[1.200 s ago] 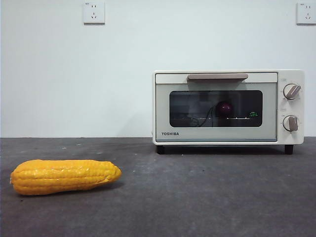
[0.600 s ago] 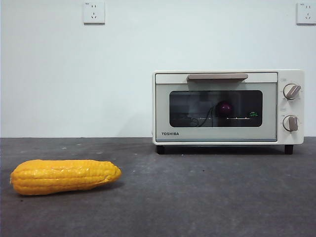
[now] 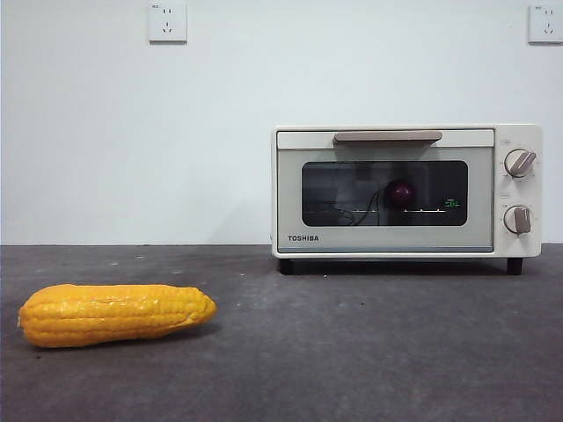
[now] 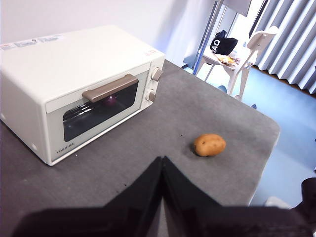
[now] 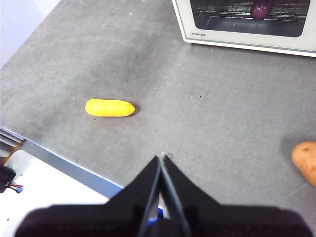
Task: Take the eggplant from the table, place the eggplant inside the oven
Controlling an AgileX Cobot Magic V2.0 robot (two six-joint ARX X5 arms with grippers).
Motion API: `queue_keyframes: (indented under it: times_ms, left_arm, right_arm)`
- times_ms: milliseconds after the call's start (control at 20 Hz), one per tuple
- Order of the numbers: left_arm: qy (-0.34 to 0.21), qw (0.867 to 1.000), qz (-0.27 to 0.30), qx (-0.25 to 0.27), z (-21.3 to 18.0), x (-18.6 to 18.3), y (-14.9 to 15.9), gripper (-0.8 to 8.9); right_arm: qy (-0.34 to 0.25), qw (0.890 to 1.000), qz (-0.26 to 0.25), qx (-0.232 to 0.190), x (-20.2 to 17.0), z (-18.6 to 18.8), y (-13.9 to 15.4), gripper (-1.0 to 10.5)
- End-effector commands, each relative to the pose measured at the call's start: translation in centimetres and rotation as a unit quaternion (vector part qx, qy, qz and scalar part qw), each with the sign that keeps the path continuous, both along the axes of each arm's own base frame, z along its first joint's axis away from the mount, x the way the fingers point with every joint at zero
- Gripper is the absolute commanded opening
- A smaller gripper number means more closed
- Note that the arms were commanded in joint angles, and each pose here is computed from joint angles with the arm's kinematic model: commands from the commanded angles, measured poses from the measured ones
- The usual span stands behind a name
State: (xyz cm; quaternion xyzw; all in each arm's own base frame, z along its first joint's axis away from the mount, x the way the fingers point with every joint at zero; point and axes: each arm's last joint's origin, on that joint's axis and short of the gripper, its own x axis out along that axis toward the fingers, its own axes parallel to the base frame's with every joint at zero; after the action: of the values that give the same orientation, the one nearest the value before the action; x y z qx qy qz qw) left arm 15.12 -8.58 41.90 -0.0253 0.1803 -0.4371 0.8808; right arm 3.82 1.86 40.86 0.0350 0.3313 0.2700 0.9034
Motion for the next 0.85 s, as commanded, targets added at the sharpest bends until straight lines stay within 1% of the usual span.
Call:
queue_keyframes:
  times_ms: [50,200,300,350,450,550,700,850]
  left_arm:
    - [-0.033,0.999,0.011,0.023,0.1,0.2,0.2,-0.04]
    - [-0.075,0.993,0.054,0.071,0.1,0.4,0.5,-0.04]
    - [-0.118,0.979,0.117,0.116,0.5,0.2,1.8,-0.04]
    - [-0.136,0.973,0.138,0.129,0.7,-0.1,2.6,-0.04]
    - [-0.165,0.963,0.162,0.136,1.3,-1.2,4.0,-0.04]
    - [-0.187,0.952,0.202,0.133,2.0,-2.8,5.4,-0.04]
    - [-0.238,0.927,0.249,0.146,2.9,-5.8,7.0,-0.04]
    - [-0.279,0.904,0.281,0.158,3.0,-8.7,7.7,-0.04]
  right_arm:
    - [0.008,1.000,0.002,-0.005,-0.2,-0.1,0.0,0.0]
    - [0.008,1.000,0.002,-0.005,-0.2,-0.1,0.0,0.0]
    - [0.009,1.000,0.002,-0.005,-0.2,-0.1,0.0,0.0]
    - [0.008,1.000,0.002,-0.005,-0.2,-0.1,0.0,0.0]
    - [0.009,1.000,0.002,-0.005,-0.2,-0.1,0.0,0.0]
    - [0.009,1.000,0.002,-0.005,-0.2,-0.1,0.0,0.0]
    - [0.010,1.000,0.002,-0.005,-0.1,-0.1,0.0,0.0]
    - [0.012,1.000,0.002,-0.005,0.0,-0.2,0.0,0.0]
